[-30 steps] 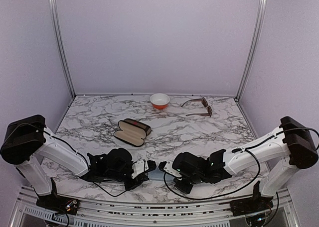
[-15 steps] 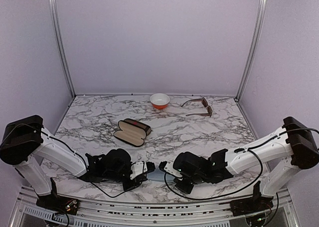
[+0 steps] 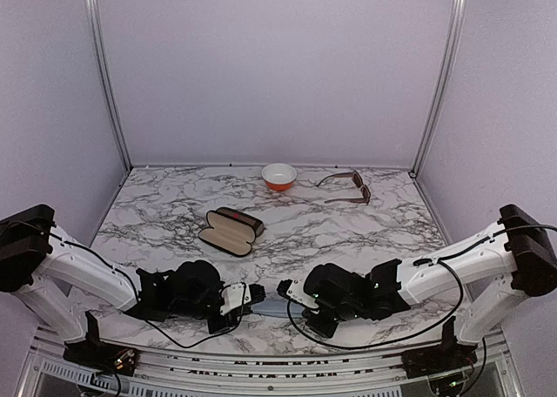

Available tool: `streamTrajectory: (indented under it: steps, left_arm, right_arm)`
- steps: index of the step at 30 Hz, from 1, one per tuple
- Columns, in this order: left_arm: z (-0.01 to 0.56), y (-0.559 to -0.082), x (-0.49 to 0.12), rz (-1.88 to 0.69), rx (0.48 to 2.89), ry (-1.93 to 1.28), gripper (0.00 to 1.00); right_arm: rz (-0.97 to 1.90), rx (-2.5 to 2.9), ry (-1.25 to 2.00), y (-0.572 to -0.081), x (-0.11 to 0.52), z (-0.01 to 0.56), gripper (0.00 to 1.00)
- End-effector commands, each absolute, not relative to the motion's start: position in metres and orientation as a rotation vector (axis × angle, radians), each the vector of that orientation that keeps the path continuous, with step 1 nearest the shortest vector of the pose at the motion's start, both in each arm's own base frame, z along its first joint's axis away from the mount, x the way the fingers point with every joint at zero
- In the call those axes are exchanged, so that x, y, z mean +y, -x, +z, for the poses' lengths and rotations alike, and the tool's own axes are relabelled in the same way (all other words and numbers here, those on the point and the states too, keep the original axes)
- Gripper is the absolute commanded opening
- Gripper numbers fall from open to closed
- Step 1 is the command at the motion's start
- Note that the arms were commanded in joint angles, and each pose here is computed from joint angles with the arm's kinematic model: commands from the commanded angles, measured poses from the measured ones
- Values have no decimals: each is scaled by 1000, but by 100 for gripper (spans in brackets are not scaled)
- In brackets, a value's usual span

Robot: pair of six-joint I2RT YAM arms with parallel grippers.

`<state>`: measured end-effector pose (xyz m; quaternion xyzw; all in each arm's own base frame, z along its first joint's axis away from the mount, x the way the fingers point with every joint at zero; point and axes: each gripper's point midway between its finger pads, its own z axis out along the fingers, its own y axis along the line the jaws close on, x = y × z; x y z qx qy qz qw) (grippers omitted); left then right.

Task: Organize the sunglasses
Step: Fold the glasses cleaning cloth at the corner of the board, then pick up the folded cleaning cloth from the corner of the board.

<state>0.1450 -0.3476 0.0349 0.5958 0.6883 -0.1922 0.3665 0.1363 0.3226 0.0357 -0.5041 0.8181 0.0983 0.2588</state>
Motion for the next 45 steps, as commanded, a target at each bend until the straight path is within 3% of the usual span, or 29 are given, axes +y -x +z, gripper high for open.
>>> streamTrajectory:
  steps: [1, 11, 24, 27, 31, 34, 38, 45]
  left_arm:
    - [33, -147, -335, -396, 1780, -1555, 0]
    - [8, -123, -327, -474, 1849, -1638, 3]
    - [26, -122, -322, -512, 1853, -1560, 16]
    - [45, -140, -321, -473, 1846, -1455, 22]
    - [73, -173, -309, -436, 1864, -1266, 35]
    - [90, -202, -293, -378, 1887, -1091, 51]
    - [106, -240, -267, -221, 1930, -832, 73]
    - [121, -270, -275, -193, 1928, -839, 81]
  right_arm:
    - [303, 2224, 1375, -129, 324, 40, 0]
    - [367, 2251, 1472, -108, 329, 21, 0]
    - [368, 2270, 1489, -102, 325, 19, 0]
    - [359, 2272, 1486, -103, 323, 20, 5]
    - [368, 2265, 1456, -105, 324, 28, 19]
    - [391, 2251, 1426, -107, 326, 37, 27]
    - [437, 2218, 1391, -107, 329, 53, 31]
    - [494, 2165, 1326, -111, 332, 76, 32]
